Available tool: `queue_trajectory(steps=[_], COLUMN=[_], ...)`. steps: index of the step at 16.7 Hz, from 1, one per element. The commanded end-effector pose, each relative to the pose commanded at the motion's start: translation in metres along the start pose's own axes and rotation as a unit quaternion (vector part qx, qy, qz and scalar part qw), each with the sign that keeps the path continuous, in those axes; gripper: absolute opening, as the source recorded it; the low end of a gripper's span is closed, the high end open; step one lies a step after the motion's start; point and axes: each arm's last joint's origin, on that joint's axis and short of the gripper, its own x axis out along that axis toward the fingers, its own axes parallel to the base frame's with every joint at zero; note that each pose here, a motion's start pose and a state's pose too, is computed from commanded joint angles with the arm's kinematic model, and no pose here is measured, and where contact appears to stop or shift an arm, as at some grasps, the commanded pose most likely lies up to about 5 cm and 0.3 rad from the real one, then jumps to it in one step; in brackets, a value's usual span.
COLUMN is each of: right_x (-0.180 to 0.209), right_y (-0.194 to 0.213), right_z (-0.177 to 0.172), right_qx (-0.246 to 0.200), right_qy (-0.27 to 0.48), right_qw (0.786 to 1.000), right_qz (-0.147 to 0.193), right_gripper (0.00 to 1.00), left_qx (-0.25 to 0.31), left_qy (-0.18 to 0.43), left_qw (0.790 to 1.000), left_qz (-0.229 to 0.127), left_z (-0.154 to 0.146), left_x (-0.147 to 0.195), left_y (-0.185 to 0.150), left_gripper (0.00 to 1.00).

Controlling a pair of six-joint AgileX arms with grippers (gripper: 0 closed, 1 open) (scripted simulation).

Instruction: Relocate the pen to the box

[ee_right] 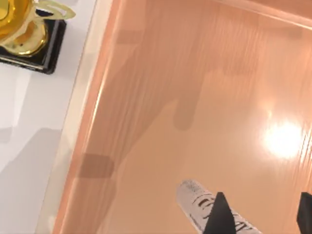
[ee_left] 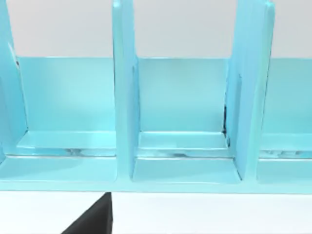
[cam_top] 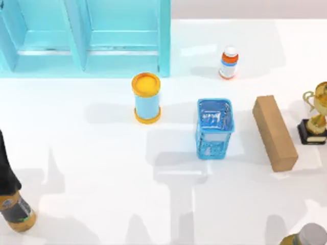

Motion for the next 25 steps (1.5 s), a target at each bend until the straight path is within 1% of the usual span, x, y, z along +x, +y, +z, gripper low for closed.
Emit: queue_trajectory(steps=[2,6,19,20,25], right_x=[0.0075,0.0078,0.0078,0.0078,0.0078], right_y=[0.0015,0.0016,0.0016,0.0016,0.0016], right_z=[-0.0020,-0.0021,-0.0021,-0.0021,-0.0021], right_qx=[-0.003,-0.003,-0.003,-0.003,-0.003], right_qy=[0.000,0.000,0.000,0.000,0.000], right_qw=[1.000,1.000,1.000,1.000,1.000], right_qz=[-0.001,-0.001,-0.001,-0.001,-0.001], right_gripper=[0.00,0.00,0.98,1.00,1.00], left_qx=[0.000,0.000,0.000,0.000,0.000], left_qy=[0.000,0.000,0.000,0.000,0.000], left_qw=[1.000,1.000,1.000,1.000,1.000], left_qz=[0.000,0.000,0.000,0.000,0.000], left_z=[0.0000,0.0000,0.0000,0.0000,0.0000], left_x=[0.0000,0.0000,0.0000,0.0000,0.0000], left_y=[0.0000,0.0000,0.0000,0.0000,0.0000], left_gripper=[1.00,1.00,1.00,1.00,1.00])
